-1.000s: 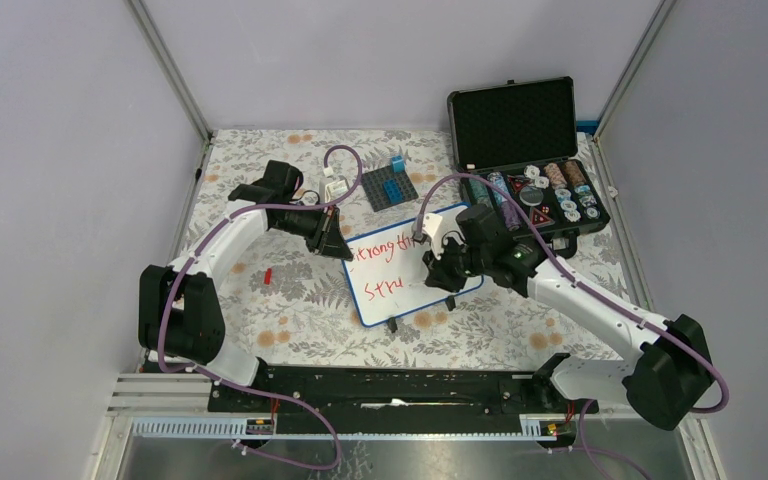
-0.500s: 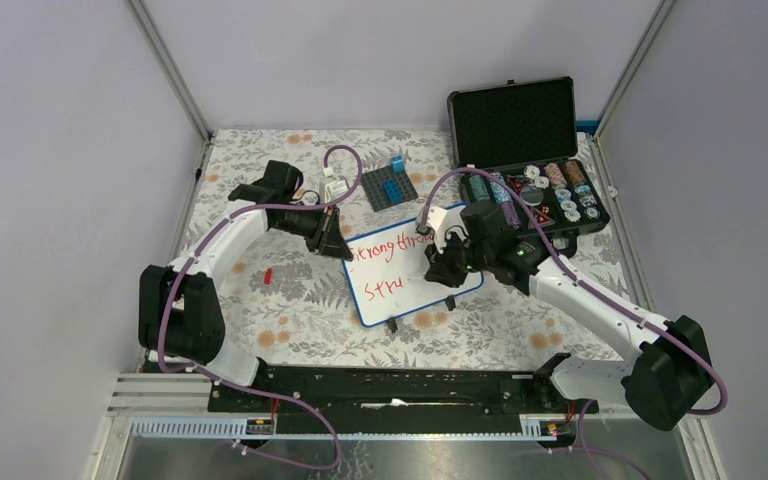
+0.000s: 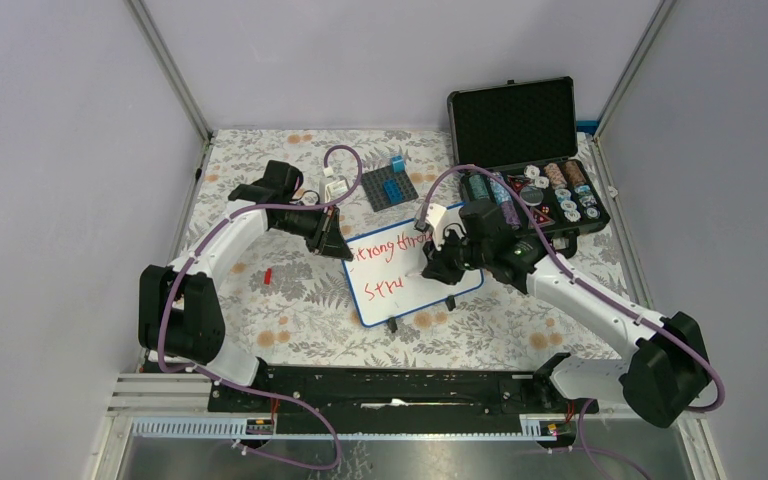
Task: Write a sentence on the whiteboard
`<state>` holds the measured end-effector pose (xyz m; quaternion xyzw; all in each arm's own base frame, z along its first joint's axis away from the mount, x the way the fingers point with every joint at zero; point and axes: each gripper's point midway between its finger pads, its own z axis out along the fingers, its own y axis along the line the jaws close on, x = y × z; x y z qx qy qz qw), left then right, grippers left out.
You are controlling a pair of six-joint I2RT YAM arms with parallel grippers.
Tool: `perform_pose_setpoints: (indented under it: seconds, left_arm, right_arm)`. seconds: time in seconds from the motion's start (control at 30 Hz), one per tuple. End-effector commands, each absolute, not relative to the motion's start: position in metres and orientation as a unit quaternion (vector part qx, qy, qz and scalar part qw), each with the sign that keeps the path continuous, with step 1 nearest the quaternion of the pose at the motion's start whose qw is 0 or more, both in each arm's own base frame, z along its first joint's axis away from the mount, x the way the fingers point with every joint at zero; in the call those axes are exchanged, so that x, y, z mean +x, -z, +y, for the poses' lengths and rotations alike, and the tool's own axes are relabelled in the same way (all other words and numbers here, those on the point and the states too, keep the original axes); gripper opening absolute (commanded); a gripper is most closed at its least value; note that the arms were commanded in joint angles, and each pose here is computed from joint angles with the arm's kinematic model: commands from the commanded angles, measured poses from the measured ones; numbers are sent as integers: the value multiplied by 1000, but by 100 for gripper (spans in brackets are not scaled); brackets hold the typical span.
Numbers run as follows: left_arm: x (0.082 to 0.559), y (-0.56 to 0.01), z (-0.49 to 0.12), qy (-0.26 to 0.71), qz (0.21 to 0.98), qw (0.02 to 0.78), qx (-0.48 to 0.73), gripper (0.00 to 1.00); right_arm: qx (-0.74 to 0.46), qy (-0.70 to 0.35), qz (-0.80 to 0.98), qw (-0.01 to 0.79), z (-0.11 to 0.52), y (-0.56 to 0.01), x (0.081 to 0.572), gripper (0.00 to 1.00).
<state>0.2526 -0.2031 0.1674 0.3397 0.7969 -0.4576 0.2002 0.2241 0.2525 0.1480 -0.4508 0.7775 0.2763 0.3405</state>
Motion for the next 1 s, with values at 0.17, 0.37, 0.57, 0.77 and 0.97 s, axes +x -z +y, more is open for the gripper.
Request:
perform_pose_setpoints:
  seconds: [0.17,0.37,0.57,0.77,0.97]
  left_arm:
    - [269,-166,-201,427,797,228,362,0]
    - [268,-165,-201,426,797,227,362,0]
    - [268,-164,-201,428,797,225,362,0]
    - [268,-163,-201,426,798,225,362,0]
    - [269,-163,-201,425,798,225,362,0]
  right_arm:
    - [-440,-266,780,357,257,-154,239,0]
    - [-438,-267,778,363,260,-156,243,0]
    - [-442,-271,774,363,265,-158,242,0]
    - [-450,-272,774,353,267,-151,237,0]
    - [-457,-266,775,345,264,-144,233,0]
